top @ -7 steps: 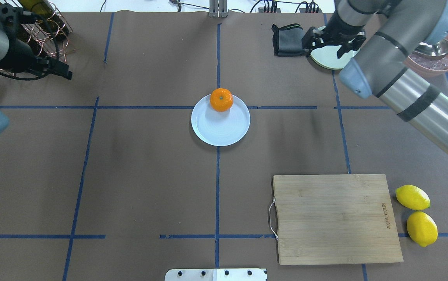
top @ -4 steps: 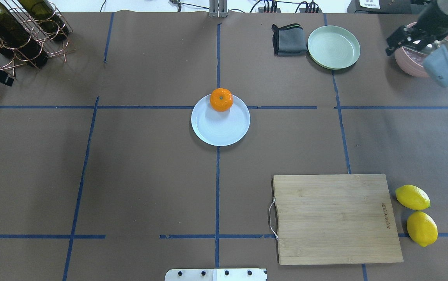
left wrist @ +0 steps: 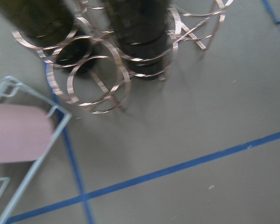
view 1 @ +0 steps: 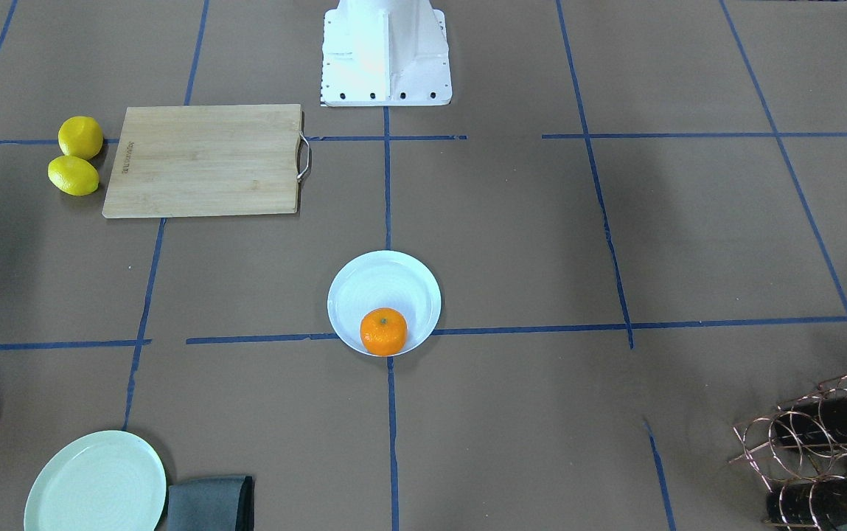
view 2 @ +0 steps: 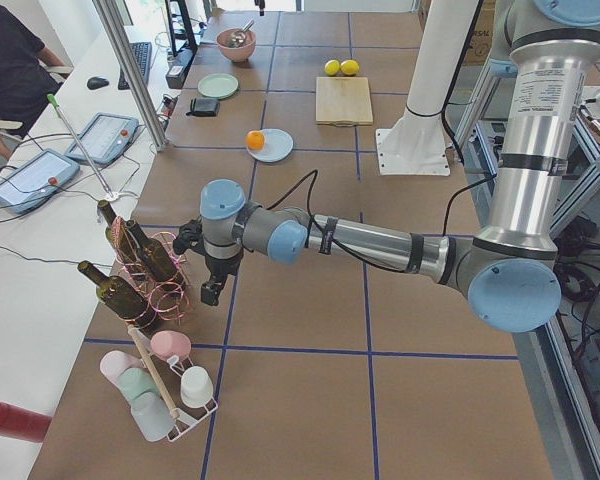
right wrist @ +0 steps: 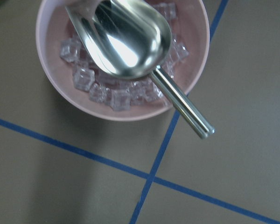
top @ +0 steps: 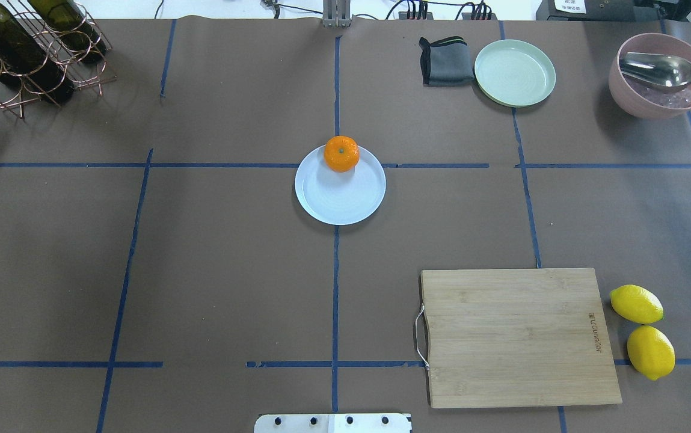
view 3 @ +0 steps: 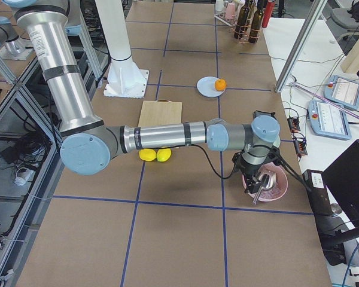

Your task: Pick orange to plate

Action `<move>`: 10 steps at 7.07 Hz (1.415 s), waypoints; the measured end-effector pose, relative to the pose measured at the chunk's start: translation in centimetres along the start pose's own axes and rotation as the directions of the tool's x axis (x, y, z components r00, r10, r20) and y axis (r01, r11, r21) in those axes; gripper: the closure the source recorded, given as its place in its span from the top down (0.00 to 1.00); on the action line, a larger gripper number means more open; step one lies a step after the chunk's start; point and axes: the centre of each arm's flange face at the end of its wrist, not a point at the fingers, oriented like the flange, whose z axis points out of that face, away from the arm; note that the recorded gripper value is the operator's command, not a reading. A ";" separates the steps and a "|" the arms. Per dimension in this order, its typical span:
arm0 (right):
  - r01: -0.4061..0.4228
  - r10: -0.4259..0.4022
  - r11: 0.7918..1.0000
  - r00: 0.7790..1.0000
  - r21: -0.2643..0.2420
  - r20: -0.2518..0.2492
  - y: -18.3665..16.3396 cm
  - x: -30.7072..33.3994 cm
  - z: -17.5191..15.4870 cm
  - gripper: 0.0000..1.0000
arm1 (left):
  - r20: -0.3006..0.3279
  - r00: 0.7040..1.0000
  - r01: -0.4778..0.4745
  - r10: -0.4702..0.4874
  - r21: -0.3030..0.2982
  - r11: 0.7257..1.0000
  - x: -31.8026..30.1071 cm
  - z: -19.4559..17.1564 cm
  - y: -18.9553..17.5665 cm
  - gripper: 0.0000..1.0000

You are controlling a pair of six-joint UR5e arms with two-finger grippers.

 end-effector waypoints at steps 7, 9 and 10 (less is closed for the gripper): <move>-0.190 0.183 0.981 0.976 0.049 0.122 6.4 2.1 1.7 1.00 | -0.092 0.975 0.191 -0.203 -0.123 0.974 -7.1 -0.2 6.7 1.00; -0.204 0.197 0.978 0.971 0.038 0.135 7.8 2.4 2.7 1.00 | -0.120 0.957 0.248 -0.264 -0.131 0.960 -6.7 0.4 7.5 1.00; -0.210 0.204 0.977 0.969 0.032 0.139 8.3 2.5 3.1 1.00 | -0.123 0.955 0.254 -0.270 -0.132 0.958 -6.6 0.4 7.6 1.00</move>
